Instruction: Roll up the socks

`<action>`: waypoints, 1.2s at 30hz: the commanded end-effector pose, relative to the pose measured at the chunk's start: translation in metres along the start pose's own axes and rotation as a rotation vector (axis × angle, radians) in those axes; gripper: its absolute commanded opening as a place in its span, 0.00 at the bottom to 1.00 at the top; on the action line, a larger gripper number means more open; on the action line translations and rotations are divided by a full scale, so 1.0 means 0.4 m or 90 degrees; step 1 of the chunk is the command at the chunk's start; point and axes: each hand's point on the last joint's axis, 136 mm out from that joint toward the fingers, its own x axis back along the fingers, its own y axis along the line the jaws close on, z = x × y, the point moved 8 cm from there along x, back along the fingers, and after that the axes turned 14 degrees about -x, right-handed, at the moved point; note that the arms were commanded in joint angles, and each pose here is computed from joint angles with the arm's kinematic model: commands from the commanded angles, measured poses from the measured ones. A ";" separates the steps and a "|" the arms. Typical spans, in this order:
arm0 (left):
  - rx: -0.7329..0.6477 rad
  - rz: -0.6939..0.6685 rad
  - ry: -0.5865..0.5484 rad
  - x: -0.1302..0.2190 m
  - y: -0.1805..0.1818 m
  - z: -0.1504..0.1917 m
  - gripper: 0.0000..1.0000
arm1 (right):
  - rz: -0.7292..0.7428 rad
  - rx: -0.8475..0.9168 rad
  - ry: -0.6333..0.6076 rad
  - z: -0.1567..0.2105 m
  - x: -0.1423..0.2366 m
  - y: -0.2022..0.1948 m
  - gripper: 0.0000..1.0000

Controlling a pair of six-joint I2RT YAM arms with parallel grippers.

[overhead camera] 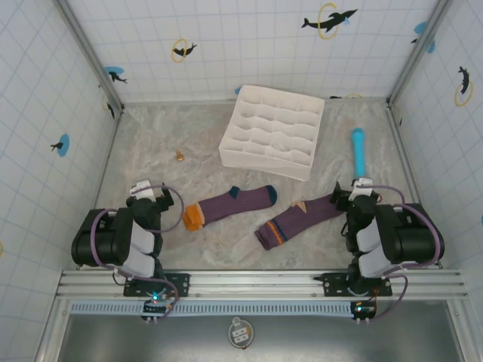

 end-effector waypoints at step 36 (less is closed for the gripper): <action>0.021 -0.013 0.094 -0.066 0.008 -0.061 0.97 | -0.042 0.067 0.075 -0.002 -0.030 0.050 1.00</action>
